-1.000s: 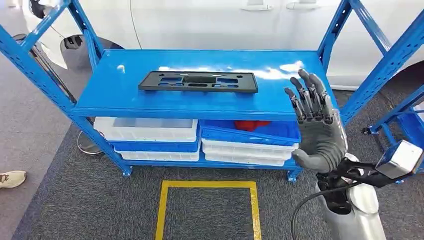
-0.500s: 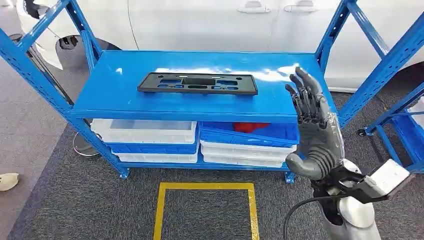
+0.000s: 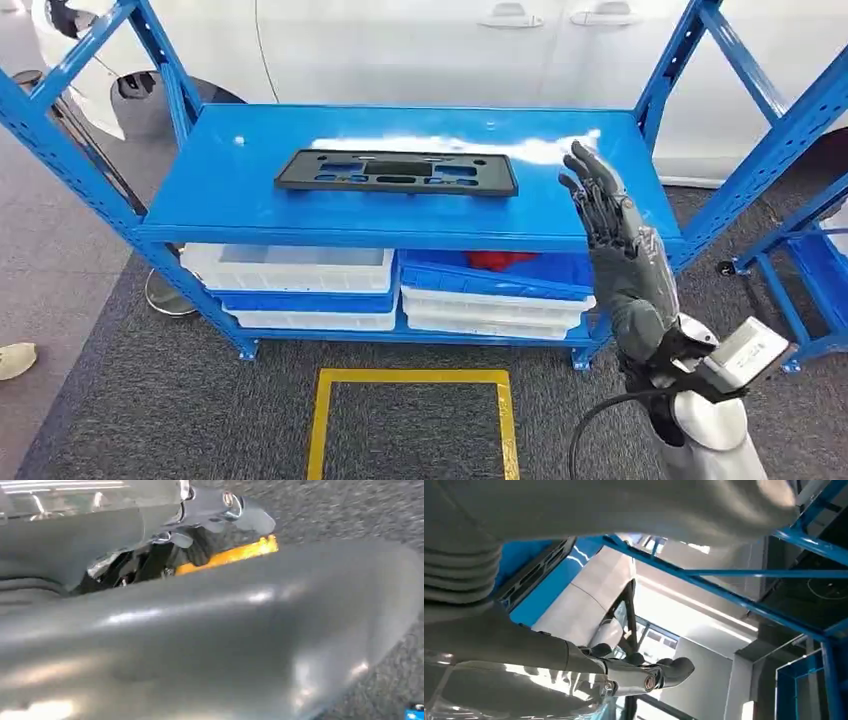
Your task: Take the parts from the cabinet and place them on the table.
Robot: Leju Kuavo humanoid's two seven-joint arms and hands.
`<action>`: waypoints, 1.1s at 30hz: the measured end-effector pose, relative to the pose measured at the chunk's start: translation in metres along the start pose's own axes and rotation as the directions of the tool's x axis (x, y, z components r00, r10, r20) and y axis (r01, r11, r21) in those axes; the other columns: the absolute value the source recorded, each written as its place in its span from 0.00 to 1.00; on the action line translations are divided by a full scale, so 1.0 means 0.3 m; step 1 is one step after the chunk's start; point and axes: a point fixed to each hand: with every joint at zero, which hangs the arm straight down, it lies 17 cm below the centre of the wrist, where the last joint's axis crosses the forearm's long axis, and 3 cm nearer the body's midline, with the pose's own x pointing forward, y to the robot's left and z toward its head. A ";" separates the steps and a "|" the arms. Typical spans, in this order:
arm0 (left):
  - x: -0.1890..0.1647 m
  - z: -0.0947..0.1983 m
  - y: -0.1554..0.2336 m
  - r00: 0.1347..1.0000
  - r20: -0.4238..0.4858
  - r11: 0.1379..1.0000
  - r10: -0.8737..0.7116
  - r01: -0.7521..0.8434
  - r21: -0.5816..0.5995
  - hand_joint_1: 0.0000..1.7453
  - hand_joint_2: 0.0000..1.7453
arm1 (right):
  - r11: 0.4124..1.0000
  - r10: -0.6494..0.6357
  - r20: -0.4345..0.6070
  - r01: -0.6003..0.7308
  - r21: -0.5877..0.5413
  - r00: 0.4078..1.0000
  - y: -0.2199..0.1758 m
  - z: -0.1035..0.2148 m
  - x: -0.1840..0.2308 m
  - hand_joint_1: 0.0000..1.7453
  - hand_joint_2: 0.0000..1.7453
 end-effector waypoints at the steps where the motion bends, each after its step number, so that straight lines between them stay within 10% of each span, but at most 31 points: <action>1: 0.000 0.001 -0.005 1.000 0.000 1.000 0.001 -0.001 -0.003 0.00 0.00 | 1.000 -0.002 -0.001 0.002 0.002 1.000 0.003 0.000 -0.001 0.00 0.00; 19: -0.008 0.002 -0.005 1.000 -0.007 1.000 0.002 -0.002 -0.010 0.00 0.00 | 0.976 -0.162 -0.182 0.185 0.116 0.970 0.085 0.070 -0.139 0.00 0.00; 20: -0.011 0.003 -0.005 1.000 -0.008 1.000 0.002 -0.002 -0.010 0.00 0.00 | 0.976 -0.159 -0.200 0.184 0.114 0.967 0.086 0.084 -0.157 0.00 1.00; 27: -0.029 0.007 0.002 1.000 -0.017 1.000 -0.001 0.001 -0.003 0.00 0.00 | 0.985 0.158 -0.212 -0.138 0.105 0.964 0.046 0.116 -0.237 0.00 1.00; 33: -0.039 0.012 -0.016 1.000 -0.019 1.000 0.002 -0.002 -0.011 0.00 0.00 | 0.860 0.509 -0.153 -0.496 0.121 0.847 0.095 0.129 -0.273 0.00 1.00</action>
